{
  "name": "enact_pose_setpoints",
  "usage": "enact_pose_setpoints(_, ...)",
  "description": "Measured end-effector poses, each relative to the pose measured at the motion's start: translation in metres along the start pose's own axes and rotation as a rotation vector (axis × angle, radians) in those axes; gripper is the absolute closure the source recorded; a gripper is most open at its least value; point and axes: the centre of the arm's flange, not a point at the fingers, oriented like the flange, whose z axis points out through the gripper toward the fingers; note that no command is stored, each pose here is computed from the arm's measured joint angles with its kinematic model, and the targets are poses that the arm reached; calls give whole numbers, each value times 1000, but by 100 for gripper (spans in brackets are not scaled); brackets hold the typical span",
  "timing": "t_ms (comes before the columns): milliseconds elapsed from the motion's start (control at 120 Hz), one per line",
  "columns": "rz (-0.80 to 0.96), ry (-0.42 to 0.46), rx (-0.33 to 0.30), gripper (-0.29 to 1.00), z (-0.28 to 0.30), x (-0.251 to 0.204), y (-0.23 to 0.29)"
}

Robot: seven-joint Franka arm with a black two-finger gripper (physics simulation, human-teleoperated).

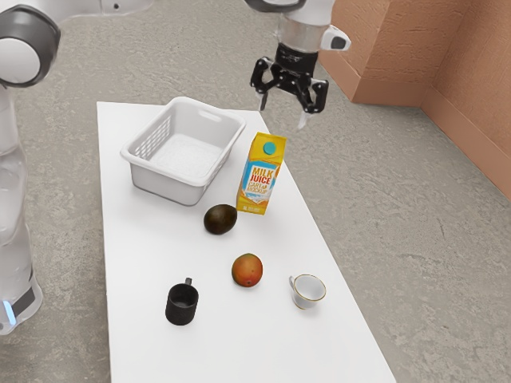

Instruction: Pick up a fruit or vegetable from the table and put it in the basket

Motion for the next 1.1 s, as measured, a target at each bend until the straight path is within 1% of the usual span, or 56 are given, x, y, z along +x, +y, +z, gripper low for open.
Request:
enact_pose_setpoints(158,-302,-9,3,0,-5,-22,9)
enact_pose_setpoints(250,-417,-30,-33,0,-21,-36,6)
enact_pose_setpoints(308,-473,-43,-45,0,-26,-44,7)
enact_pose_setpoints(408,-479,-74,-26,0,-14,-75,36)
enact_pose_setpoints(467,-449,-94,2,0,6,-100,68)
enact_pose_setpoints(542,-399,-143,36,0,38,-134,106)
enact_pose_setpoints(583,-373,-169,48,0,52,-160,105)
enact_pose_setpoints(625,-355,-191,55,0,69,-184,89)
enact_pose_setpoints(650,-379,-201,46,0,74,-180,75)
enact_pose_setpoints(692,-460,-211,21,0,80,-152,50)
enact_pose_setpoints(717,-492,-215,8,0,83,-143,39)
enact_pose_setpoints(767,-523,-222,-6,0,94,-141,23)
enact_pose_setpoints(825,-536,-224,-13,0,106,-143,22)
enact_pose_setpoints(967,-576,-238,28,0,164,-144,28)
enact_pose_setpoints(1100,-598,-257,47,0,200,-143,38)
